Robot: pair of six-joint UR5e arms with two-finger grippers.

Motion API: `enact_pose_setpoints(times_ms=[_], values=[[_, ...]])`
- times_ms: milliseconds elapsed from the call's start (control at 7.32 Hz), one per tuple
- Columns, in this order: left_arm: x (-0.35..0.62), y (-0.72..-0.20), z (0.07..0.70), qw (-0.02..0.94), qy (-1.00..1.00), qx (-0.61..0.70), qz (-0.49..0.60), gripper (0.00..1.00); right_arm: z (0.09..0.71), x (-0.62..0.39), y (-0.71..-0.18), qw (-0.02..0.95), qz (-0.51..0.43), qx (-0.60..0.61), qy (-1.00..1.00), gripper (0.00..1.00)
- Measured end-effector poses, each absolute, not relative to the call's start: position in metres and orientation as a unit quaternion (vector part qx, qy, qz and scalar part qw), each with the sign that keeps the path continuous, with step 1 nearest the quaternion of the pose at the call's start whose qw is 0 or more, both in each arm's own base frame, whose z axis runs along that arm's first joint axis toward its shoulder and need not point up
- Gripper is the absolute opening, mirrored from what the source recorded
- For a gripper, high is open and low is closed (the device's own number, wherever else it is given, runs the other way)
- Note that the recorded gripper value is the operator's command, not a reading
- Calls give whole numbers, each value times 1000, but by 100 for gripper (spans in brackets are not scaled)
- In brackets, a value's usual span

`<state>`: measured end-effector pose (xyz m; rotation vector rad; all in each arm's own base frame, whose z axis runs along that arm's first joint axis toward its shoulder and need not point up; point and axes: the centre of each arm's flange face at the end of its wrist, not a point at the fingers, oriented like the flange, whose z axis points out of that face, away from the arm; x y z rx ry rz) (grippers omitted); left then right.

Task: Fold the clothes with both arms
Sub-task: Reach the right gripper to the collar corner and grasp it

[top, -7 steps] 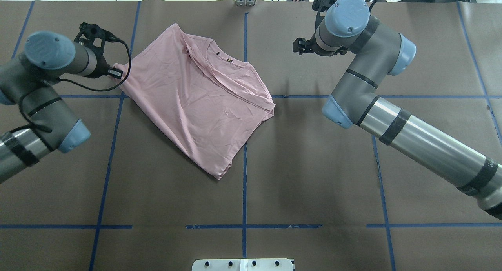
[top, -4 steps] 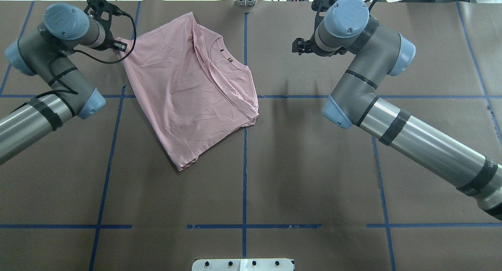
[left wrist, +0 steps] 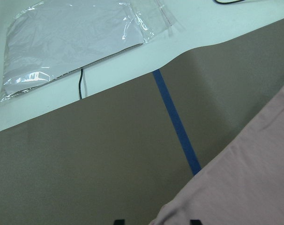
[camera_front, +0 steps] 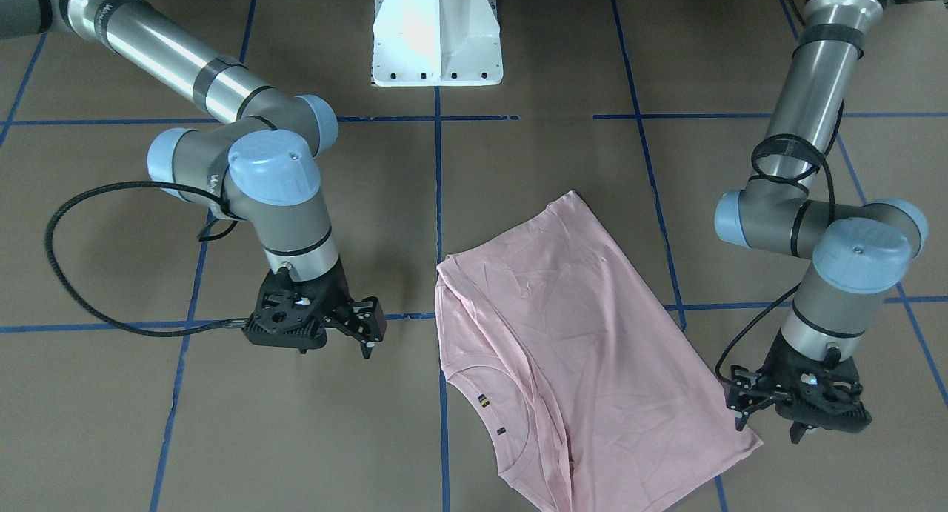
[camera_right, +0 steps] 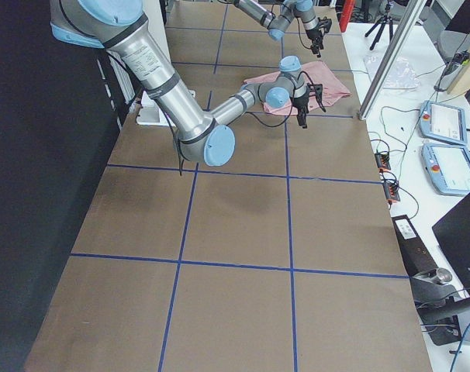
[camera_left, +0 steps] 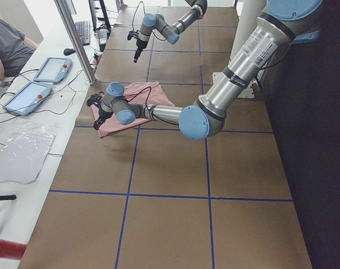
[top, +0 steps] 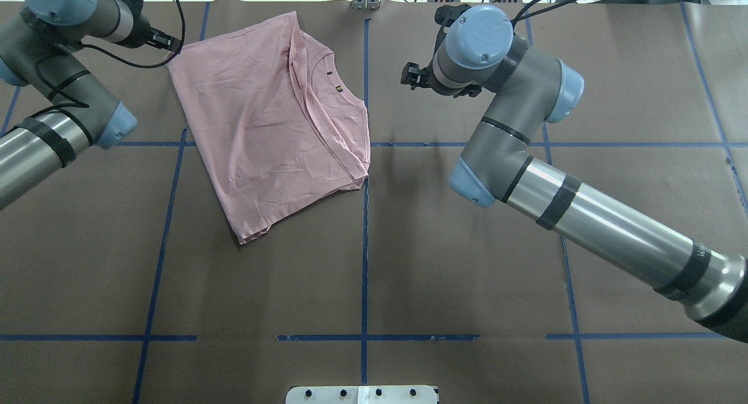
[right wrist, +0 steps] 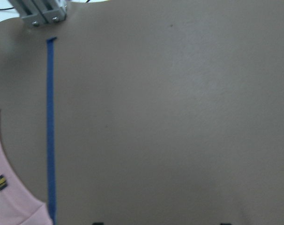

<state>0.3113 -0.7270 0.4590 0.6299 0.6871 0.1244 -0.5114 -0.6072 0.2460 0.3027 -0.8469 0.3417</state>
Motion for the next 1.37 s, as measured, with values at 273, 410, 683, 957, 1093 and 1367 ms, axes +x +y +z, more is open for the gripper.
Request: enact_pose_setpoints(times_ms=[273, 410, 683, 957, 1093, 1367], values=[[303, -716, 453, 884, 346, 307, 62, 100, 214, -569, -582, 885, 165, 128, -417, 57], [303, -715, 451, 883, 348, 309, 62, 100, 206, -593, -572, 887, 162, 119, -415, 50], [305, -713, 447, 881, 352, 311, 62, 100, 203, -623, -551, 895, 152, 107, -405, 47], [307, -711, 446, 880, 353, 311, 64, 100, 203, -641, -534, 901, 145, 104, -394, 46], [308, -711, 445, 880, 353, 312, 64, 100, 205, -645, -529, 904, 143, 104, -390, 46], [308, -711, 445, 880, 354, 312, 64, 100, 207, -652, -522, 907, 141, 105, -383, 0]])
